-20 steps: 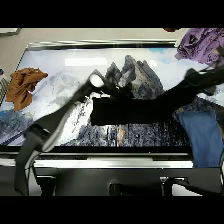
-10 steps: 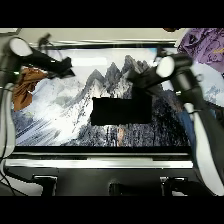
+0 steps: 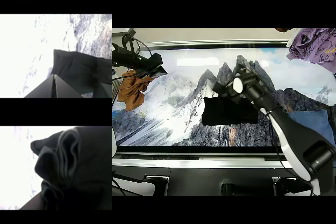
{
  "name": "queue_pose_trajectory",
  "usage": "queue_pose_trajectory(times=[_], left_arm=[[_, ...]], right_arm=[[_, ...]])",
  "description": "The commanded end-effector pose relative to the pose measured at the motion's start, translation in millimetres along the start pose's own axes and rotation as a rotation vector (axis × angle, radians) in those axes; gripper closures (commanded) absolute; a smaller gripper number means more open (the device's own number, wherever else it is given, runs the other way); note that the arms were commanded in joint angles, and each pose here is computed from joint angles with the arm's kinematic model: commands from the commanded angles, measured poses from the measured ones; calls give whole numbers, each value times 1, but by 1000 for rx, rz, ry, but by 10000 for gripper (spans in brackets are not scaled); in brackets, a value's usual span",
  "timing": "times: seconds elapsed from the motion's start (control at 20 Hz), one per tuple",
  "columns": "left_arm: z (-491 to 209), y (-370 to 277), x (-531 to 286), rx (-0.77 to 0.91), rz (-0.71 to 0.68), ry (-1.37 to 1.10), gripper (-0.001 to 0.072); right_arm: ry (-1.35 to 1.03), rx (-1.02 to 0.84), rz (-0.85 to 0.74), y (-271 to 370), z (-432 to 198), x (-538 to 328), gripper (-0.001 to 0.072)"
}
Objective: Fold the clothes and pants, and hang the long-sleeved shirts on hangers.
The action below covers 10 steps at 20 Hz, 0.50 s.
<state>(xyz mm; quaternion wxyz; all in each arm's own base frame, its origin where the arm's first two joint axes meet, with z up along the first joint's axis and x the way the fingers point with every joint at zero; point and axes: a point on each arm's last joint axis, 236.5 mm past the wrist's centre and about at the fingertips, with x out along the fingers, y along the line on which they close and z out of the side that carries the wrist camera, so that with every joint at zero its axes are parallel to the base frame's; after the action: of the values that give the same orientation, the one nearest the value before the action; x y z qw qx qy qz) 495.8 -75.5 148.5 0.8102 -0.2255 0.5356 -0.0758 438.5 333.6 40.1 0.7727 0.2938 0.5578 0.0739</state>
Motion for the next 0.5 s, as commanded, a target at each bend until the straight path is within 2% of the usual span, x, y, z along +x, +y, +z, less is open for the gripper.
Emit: queue_pose_trajectory(times=[0.0,0.25,0.3,0.45], left_arm=[[0,3,-2,-4,5,-1,691],[0,3,-2,-4,5,0,691],[0,3,-2,-4,5,0,691],[0,4,-1,-5,5,2,691]], right_arm=[[38,14,20,8,-20,30,681],[81,17,56,11,-31,61,675],[96,-10,68,14,-36,61,614],[140,-103,138,32,-49,52,322]])
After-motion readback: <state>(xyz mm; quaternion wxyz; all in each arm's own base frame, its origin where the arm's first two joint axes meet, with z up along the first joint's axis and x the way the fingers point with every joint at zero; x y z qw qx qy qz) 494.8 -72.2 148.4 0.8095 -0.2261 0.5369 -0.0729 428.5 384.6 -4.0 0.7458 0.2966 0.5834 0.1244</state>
